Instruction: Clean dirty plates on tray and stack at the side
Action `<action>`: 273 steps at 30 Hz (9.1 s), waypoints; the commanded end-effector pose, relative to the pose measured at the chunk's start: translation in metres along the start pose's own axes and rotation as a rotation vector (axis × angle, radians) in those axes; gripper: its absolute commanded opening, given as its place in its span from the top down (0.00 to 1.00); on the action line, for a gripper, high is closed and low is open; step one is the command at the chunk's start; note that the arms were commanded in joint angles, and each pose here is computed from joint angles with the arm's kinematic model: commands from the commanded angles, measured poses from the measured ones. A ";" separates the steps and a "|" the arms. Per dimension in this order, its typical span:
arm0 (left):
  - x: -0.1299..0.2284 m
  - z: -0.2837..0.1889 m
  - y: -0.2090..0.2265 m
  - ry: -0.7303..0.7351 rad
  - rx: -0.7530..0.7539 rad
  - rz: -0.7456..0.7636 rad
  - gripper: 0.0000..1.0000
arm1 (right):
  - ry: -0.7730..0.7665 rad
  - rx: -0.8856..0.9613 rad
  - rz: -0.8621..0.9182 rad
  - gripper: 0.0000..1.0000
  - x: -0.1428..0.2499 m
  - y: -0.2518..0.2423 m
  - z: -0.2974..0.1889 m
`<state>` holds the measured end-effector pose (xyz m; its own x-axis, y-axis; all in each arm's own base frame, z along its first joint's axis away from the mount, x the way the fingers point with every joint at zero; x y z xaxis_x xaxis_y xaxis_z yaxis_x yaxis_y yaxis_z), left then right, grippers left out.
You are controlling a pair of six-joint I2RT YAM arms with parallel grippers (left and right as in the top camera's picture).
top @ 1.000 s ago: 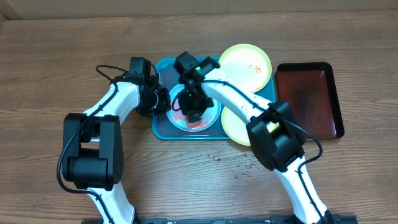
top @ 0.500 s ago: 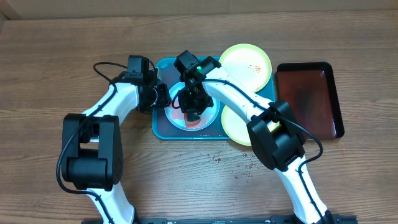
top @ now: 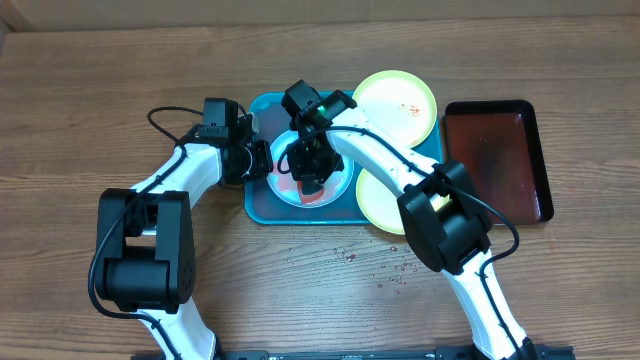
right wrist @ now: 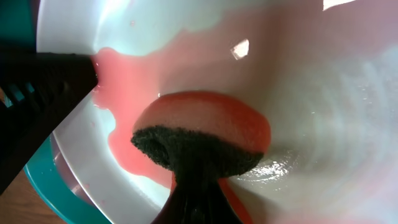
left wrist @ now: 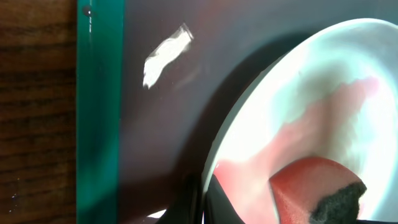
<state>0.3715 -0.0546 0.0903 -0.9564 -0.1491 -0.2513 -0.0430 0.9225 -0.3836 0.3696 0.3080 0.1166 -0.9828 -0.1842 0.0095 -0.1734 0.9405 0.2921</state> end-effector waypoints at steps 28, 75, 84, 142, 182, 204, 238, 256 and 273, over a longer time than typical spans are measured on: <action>-0.033 -0.160 -0.047 -0.262 -0.606 0.216 0.95 | -0.406 0.032 0.399 0.96 0.008 -0.184 -0.291; 0.023 -0.167 -0.185 -0.798 -1.201 0.431 0.96 | -0.400 0.133 0.499 0.96 0.018 -0.220 -0.298; 0.032 -0.126 -0.190 -0.459 -0.662 0.526 0.96 | -0.395 0.133 0.500 0.96 0.019 -0.220 -0.298; 0.035 -0.131 0.186 -0.391 -0.322 -0.667 0.57 | -0.348 0.125 0.490 0.96 0.023 -0.212 -0.294; -0.108 -0.007 -0.183 -0.106 0.069 0.443 0.38 | -0.340 0.130 0.469 0.96 0.024 -0.212 -0.294; -0.089 0.075 -0.192 -0.079 -0.011 0.390 0.43 | -0.343 0.130 0.465 0.96 0.024 -0.212 -0.294; -0.090 -0.002 -0.149 0.142 -0.215 0.102 0.43 | -0.345 0.130 0.464 0.96 0.023 -0.212 -0.294; -0.073 0.053 -0.127 0.144 -0.185 -0.063 0.96 | -0.339 0.130 0.466 0.96 0.024 -0.212 -0.293; -0.083 0.000 -0.038 0.381 -0.191 0.048 0.96 | -0.315 0.043 0.328 0.96 -0.001 -0.166 -0.256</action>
<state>0.4481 -0.0878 0.1147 -0.9891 -0.0597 0.1344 -0.0838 0.9797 -0.1819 0.4126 0.0554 0.3252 -0.9357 0.2700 -0.2270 0.2161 0.9474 0.2359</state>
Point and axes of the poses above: each gripper's point midway between its finger pads, its own z axis out along the fingers, its own y axis along the line the jaws close on, x = y × z, the point moved 10 cm from there along -z, back along the fingers, and after that the axes turned 3 degrees about z, right-handed, at the moved point
